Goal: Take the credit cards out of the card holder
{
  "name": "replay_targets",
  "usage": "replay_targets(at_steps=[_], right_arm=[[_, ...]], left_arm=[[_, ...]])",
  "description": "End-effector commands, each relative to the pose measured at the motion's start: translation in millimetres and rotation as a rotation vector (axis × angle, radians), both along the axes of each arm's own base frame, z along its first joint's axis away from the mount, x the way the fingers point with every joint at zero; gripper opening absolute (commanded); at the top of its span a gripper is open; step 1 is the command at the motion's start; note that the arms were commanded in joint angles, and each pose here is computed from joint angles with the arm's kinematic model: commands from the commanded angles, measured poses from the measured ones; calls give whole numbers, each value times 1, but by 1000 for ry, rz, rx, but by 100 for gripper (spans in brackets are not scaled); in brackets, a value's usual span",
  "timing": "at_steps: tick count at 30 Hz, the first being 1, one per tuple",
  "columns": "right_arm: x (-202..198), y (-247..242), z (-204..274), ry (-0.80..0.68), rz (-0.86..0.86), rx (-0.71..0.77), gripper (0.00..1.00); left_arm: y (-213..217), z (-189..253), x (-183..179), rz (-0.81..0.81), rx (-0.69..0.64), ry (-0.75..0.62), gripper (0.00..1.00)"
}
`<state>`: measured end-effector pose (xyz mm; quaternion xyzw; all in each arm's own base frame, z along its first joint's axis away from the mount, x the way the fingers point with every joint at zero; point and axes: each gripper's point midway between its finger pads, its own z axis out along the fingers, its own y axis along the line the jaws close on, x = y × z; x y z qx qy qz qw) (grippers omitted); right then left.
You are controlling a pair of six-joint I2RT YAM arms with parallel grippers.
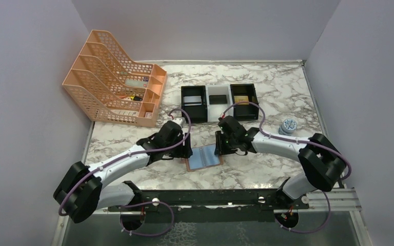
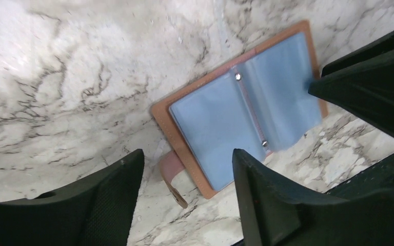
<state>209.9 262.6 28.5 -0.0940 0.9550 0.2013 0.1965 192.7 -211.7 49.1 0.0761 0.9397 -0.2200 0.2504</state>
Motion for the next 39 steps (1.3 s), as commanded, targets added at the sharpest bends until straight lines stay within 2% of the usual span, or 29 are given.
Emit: replay_targets(at_steps=[1,4,7,9,12,15,17,19,24,25,26,27,28,34,39], right_arm=[[21,-32,18,-122,-80,-143,36],[35,-44,38,-206,-116,-161,56],[55,-56,65,-303,-155,-144,67],[73,-67,85,-376,-176,-114,70],[102,-92,119,-481,-234,-50,73],[130,-131,150,-567,-318,20,74],[141,-153,177,-656,-353,-7,74],[143,-160,210,-752,-352,-20,74],[126,-149,288,-954,-267,103,77],[122,-146,301,-990,-243,122,80],[117,-145,312,-1015,-228,139,90],[114,-143,322,-1036,-208,149,95],[111,-140,327,-1043,-181,151,97],[111,-146,327,-1003,-180,96,98],[111,-149,329,-1005,-192,83,99]], left_arm=[[7,39,25,71,16,-145,72],[16,55,36,109,48,-210,86],[26,73,47,136,85,-272,95],[36,85,55,167,127,-308,99],[58,100,69,234,188,-353,99],[98,116,85,365,232,-359,99],[126,132,94,457,262,-385,99],[142,151,95,512,297,-444,99],[166,190,91,640,312,-527,99],[167,196,90,652,300,-539,99],[168,202,90,665,283,-553,99],[168,207,89,678,262,-561,99],[167,211,89,686,248,-569,99],[166,233,89,690,202,-606,99],[170,241,89,689,229,-621,99]])
